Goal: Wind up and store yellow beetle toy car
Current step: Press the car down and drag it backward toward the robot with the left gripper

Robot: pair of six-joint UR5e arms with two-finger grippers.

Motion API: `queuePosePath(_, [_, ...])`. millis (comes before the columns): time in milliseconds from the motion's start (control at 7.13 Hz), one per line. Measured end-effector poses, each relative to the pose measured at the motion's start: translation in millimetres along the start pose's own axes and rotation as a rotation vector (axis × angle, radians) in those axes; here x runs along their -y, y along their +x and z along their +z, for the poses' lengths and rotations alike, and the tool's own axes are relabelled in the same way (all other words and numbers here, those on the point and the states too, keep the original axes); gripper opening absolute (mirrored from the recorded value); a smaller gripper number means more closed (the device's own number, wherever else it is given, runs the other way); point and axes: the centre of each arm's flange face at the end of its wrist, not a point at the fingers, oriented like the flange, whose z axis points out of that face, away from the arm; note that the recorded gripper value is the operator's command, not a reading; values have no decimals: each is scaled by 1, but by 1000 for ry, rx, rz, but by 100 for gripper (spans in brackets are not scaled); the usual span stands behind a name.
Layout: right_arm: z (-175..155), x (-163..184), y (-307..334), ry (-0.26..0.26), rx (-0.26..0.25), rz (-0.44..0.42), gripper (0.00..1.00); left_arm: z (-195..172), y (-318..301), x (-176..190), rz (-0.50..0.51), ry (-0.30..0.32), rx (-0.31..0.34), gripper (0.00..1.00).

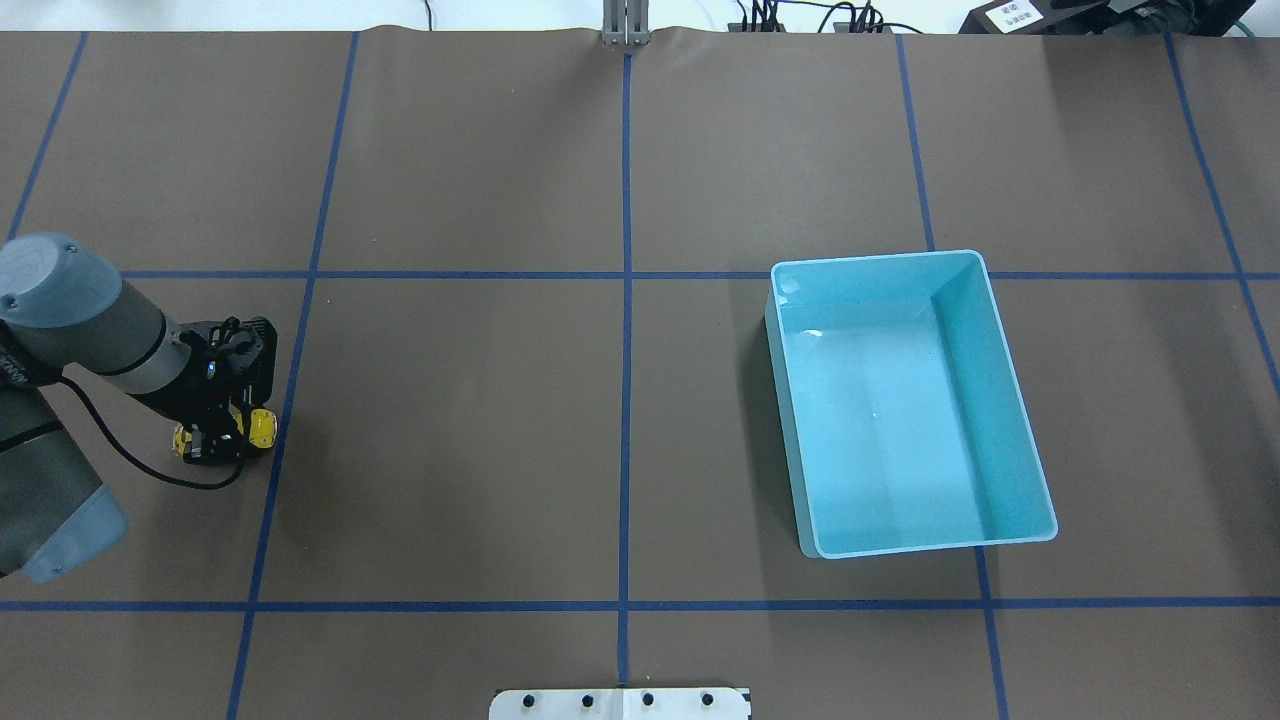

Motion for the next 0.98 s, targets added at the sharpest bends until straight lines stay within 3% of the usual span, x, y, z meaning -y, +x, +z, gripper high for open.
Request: queuePosePath(981, [2,-1,1,-4,2,6,100,-30,19,10,74,89,37,0])
